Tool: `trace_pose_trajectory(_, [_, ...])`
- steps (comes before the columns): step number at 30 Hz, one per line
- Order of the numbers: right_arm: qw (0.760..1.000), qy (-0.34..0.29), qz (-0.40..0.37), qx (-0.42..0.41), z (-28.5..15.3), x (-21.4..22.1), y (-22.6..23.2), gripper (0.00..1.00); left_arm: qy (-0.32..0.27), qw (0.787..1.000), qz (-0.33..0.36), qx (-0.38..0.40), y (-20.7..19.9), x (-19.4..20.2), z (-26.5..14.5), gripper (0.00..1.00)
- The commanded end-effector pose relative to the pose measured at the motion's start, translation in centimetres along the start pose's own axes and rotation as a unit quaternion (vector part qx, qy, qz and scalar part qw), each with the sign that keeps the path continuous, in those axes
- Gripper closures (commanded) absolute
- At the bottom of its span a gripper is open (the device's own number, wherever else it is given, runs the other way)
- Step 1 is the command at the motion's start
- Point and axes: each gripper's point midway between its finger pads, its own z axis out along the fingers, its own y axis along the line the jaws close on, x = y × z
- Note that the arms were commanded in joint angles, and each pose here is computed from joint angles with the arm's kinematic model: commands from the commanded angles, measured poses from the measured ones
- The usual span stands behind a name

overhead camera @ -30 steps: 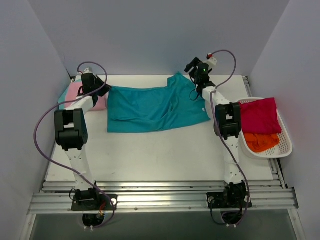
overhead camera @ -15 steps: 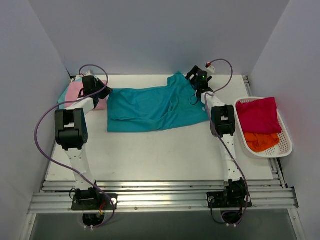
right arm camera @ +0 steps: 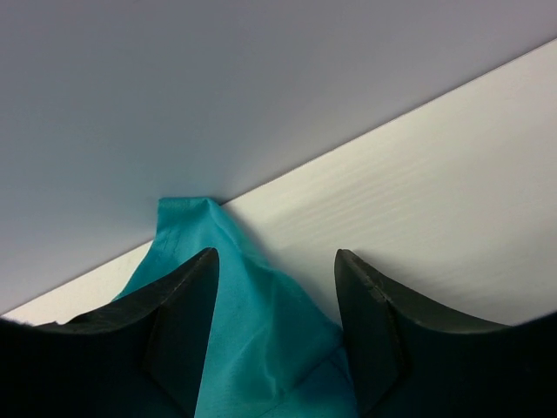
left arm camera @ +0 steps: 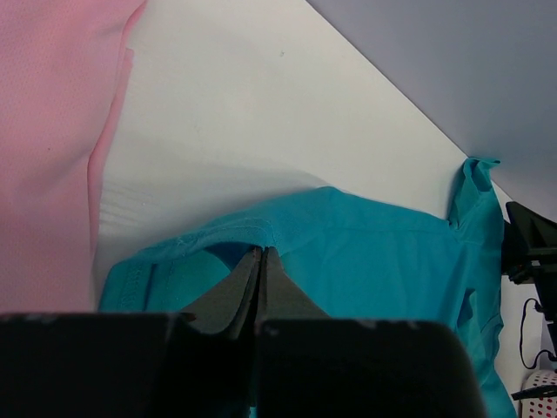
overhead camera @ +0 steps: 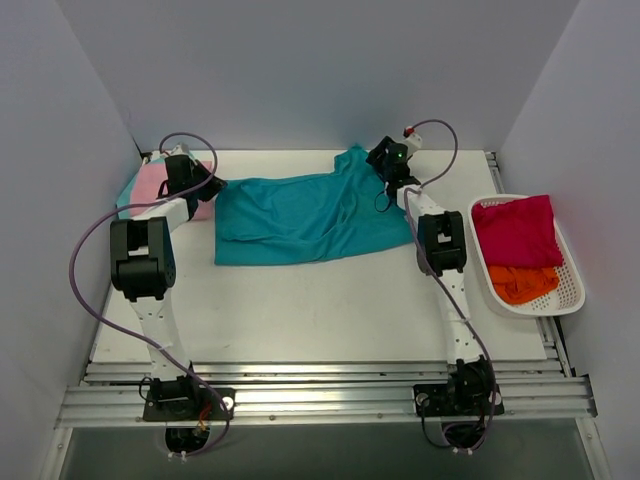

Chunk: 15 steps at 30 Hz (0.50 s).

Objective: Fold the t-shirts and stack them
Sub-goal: Fold the tshirt

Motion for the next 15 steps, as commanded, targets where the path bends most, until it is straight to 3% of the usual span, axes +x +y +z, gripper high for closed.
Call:
trace_pose_trajectory(1, [1.0,0.024,-0.005,-0.017,-0.1,2.3,1.8,0.49,-0.025,0.999,0.013,0.028,-1.5,-2.0,-0.7,0.98])
trace_pose_trajectory(6, [0.999,0.026,-0.012,-0.019,-0.1,2.7,2.3,0.52,-0.025,0.999,0.01,0.032,-1.3,-2.0,-0.4,0.98])
trace_pose_trajectory(8, [0.999,0.027,-0.012,-0.018,-0.1,2.8,2.2,0.61,-0.023,0.999,0.008,0.032,-1.1,-1.8,-0.3,0.98])
trace_pose_trajectory(9, [0.999,0.028,-0.013,-0.018,-0.1,2.9,2.1,0.74,-0.021,0.999,0.008,0.033,-1.1,-1.7,-0.2,0.98])
trace_pose_trajectory(11, [0.999,0.029,-0.016,-0.019,-0.1,2.9,2.0,0.86,-0.023,0.999,0.007,0.033,-0.9,-1.8,-0.2,0.98])
trace_pose_trajectory(12, [0.999,0.03,-0.017,-0.017,-0.1,3.0,1.8,1.0,-0.022,0.999,0.006,0.035,-1.0,-1.7,-0.2,0.98])
trace_pose_trajectory(15, [0.999,0.031,-0.017,-0.013,-0.2,3.0,1.2,1.0,-0.023,0.999,0.004,0.033,-0.6,-1.6,-0.2,0.98])
